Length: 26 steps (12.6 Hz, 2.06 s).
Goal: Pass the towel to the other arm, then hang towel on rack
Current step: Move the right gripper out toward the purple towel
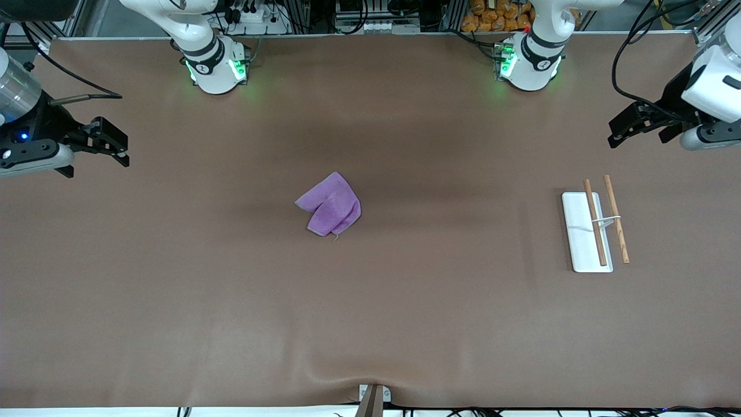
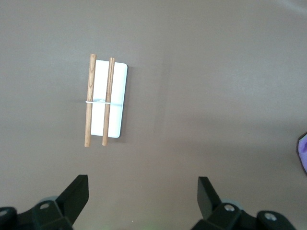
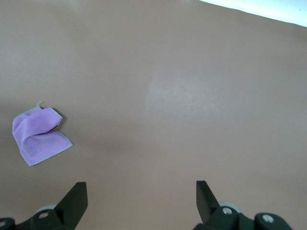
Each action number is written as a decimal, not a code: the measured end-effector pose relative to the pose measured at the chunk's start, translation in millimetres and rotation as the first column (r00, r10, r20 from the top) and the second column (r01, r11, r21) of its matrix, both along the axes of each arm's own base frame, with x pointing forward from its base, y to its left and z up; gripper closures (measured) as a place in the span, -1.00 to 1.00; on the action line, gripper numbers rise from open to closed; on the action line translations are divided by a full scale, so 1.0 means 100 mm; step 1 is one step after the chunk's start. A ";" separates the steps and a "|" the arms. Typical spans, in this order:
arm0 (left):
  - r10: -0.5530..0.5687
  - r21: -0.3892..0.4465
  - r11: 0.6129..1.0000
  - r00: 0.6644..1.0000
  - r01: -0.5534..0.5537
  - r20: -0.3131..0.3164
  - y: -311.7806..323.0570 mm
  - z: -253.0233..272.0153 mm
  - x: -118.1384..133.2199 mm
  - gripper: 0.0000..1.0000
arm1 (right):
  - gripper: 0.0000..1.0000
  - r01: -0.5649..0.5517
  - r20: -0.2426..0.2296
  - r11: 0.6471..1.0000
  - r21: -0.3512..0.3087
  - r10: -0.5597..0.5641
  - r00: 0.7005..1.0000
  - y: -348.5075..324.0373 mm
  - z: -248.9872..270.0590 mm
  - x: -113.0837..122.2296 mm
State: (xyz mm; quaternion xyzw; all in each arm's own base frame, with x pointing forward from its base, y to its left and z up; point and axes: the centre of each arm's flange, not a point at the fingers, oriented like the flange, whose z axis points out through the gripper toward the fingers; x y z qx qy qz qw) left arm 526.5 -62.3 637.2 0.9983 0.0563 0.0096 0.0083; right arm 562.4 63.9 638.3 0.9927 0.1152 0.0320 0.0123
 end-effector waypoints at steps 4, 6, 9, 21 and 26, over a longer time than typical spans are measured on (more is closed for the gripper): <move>0.004 0.003 1.000 1.000 -0.004 -0.015 0.01 -0.05 0.06 -1.00 | -1.00 0.029 -0.015 1.000 -0.001 -0.029 0.999 0.00 -0.02 -0.02; 0.003 0.004 1.000 1.000 -0.003 -0.020 0.01 -0.08 0.09 -1.00 | -1.00 0.032 -0.017 0.999 -0.001 -0.032 0.999 0.00 -0.02 -0.02; 0.001 0.007 1.000 0.999 -0.001 -0.045 0.00 -0.17 0.13 -1.00 | -1.00 0.042 -0.034 0.999 -0.016 -0.043 0.998 -0.08 -0.13 0.05; 0.001 0.007 1.000 0.999 0.000 -0.042 -0.01 -0.27 0.17 -1.00 | -1.00 0.173 -0.237 0.979 0.107 -0.144 0.961 0.25 -1.11 0.42; 0.001 0.008 1.000 0.999 0.000 -0.050 -0.02 -0.38 0.18 -1.00 | -1.00 0.217 -0.258 0.963 0.159 -0.171 0.951 0.41 -1.33 0.53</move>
